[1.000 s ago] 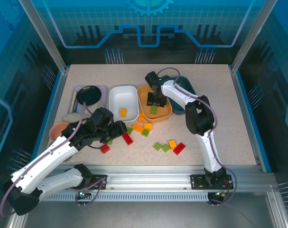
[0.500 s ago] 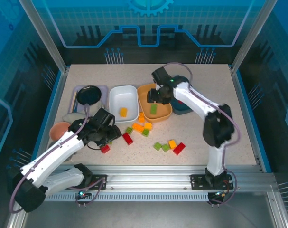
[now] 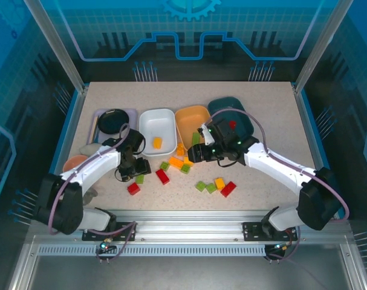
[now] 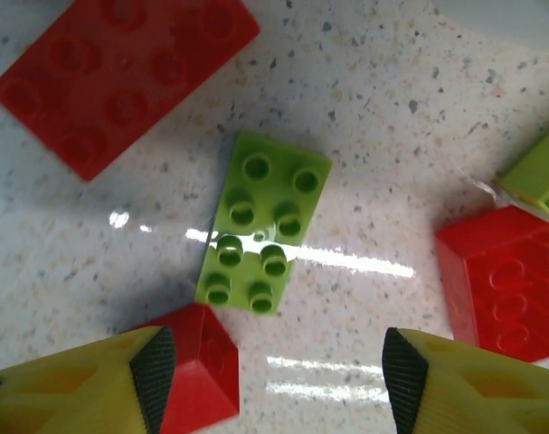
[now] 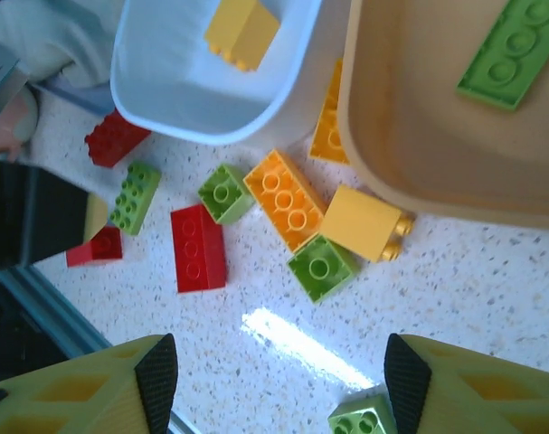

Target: Sort the legos into containers by color

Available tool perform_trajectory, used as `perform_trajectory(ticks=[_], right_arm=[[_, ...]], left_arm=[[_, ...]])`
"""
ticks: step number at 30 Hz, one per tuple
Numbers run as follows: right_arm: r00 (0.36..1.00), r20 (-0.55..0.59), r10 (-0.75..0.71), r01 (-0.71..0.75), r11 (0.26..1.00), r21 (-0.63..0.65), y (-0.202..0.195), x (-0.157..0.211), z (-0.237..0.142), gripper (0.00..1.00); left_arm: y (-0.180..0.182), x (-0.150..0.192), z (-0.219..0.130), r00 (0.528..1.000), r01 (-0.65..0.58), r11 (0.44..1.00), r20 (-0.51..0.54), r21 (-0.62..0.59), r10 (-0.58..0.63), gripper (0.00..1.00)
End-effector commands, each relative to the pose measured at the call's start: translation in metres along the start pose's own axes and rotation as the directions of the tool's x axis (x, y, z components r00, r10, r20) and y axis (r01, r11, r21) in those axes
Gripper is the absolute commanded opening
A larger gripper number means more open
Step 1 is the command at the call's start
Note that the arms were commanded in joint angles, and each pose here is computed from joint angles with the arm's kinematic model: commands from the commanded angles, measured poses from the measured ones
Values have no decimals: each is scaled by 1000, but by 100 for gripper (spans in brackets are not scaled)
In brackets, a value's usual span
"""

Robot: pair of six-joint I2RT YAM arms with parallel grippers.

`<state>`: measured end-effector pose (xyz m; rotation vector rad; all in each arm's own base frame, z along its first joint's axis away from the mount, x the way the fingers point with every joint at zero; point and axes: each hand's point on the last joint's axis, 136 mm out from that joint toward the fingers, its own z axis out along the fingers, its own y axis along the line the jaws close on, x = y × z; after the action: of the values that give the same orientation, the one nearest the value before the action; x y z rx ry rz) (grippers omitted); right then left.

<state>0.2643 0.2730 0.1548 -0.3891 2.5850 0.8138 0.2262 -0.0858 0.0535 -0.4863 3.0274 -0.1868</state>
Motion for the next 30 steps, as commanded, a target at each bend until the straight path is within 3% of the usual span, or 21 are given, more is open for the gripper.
perform_trajectory(ticks=[1,6,12,19,25,30], right_arm=[[998,36,-54,58,989,-134,37,-3,-16,65],[998,10,-63,64,977,-206,49,8,-23,70],[998,0,-62,60,971,-233,53,16,-31,79],[999,0,-37,36,975,-220,49,17,-31,80],[1000,9,-26,28,978,-207,47,14,-31,79],[1000,5,-19,20,980,-198,44,15,-28,79]], left_arm=[[-3,-10,10,997,-71,997,-1,12,71,66],[10,-14,25,997,-70,996,-25,-62,68,65],[7,-14,42,997,-57,997,-46,-49,54,63],[6,-15,51,997,-50,997,-69,-57,46,49],[10,-6,48,997,-37,994,-76,-99,30,49],[11,4,50,998,-20,993,-67,-120,12,41]])
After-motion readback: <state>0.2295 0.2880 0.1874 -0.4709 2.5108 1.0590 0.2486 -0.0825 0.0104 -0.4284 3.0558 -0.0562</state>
